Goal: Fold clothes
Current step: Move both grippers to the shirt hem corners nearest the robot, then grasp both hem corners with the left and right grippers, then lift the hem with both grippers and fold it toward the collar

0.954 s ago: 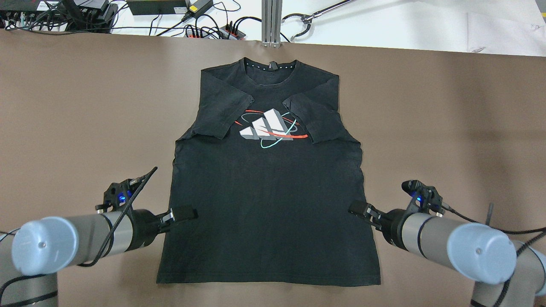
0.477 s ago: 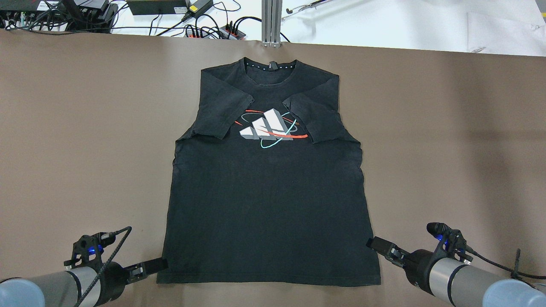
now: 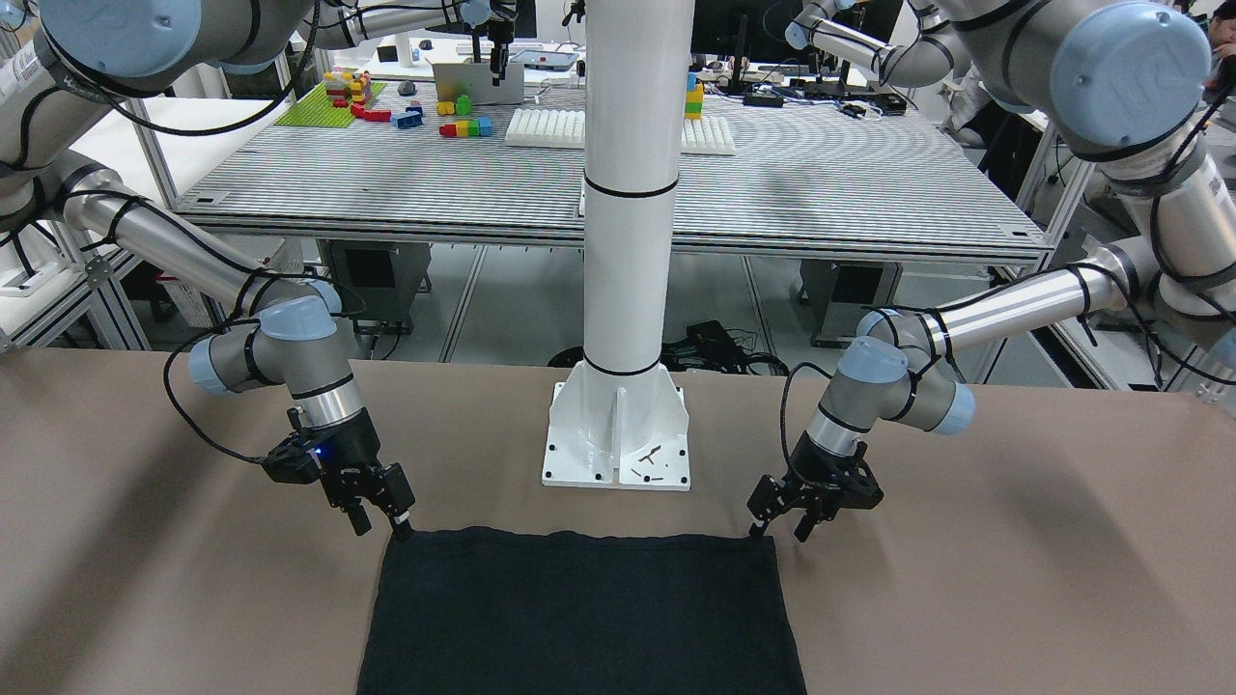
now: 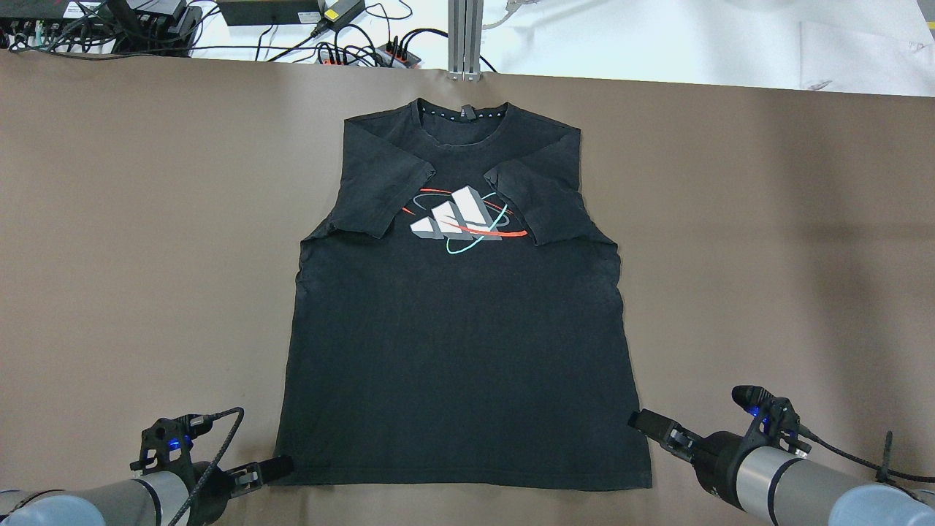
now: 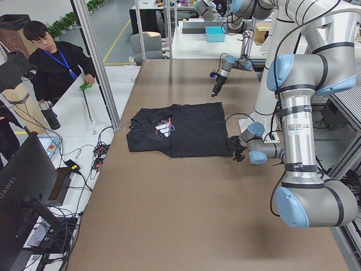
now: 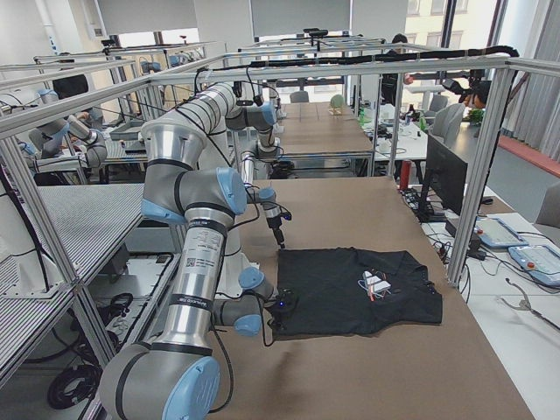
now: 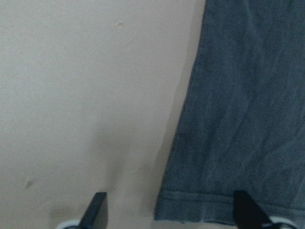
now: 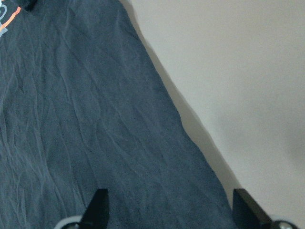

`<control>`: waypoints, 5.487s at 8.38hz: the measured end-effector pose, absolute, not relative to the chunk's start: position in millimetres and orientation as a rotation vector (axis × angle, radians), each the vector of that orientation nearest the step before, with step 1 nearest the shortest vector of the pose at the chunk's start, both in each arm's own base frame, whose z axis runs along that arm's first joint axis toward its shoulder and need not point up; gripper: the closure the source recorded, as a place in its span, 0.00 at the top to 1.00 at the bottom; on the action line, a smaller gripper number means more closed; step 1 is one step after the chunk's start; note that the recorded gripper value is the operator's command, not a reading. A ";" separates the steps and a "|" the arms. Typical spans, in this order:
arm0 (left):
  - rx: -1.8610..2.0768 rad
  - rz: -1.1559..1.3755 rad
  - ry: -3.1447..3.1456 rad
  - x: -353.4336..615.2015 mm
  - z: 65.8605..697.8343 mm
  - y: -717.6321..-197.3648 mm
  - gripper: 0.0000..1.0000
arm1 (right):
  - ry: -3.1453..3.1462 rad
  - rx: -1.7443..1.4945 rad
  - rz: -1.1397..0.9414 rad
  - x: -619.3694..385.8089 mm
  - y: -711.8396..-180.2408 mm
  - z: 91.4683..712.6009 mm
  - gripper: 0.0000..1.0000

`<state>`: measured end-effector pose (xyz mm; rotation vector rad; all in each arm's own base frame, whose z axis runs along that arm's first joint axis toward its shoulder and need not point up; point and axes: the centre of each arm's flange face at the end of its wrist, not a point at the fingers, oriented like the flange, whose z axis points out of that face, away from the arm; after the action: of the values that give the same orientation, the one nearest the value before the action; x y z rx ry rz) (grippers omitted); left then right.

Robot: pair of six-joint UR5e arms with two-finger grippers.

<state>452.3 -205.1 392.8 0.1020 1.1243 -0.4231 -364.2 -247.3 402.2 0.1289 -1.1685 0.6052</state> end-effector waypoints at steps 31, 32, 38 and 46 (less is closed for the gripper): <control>0.074 -0.384 1.249 416.0 309.8 -227.2 0.00 | -1.069 0.214 0.482 -400.5 -214.4 368.6 0.00; 0.057 -0.374 1.244 401.1 287.8 -248.5 0.00 | -1.075 0.234 0.438 -382.5 -224.1 343.4 0.00; -0.106 -0.152 1.195 336.6 162.8 -349.8 0.00 | -1.150 0.125 0.043 -294.2 -280.1 282.2 0.00; -0.221 0.099 1.301 318.7 173.3 -257.2 0.00 | -1.173 -0.076 -0.255 -270.1 -186.0 257.8 0.00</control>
<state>318.7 -257.2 173.3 -0.2210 1.3006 0.0990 -270.1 -186.0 257.8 -0.0756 -1.1727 -0.2553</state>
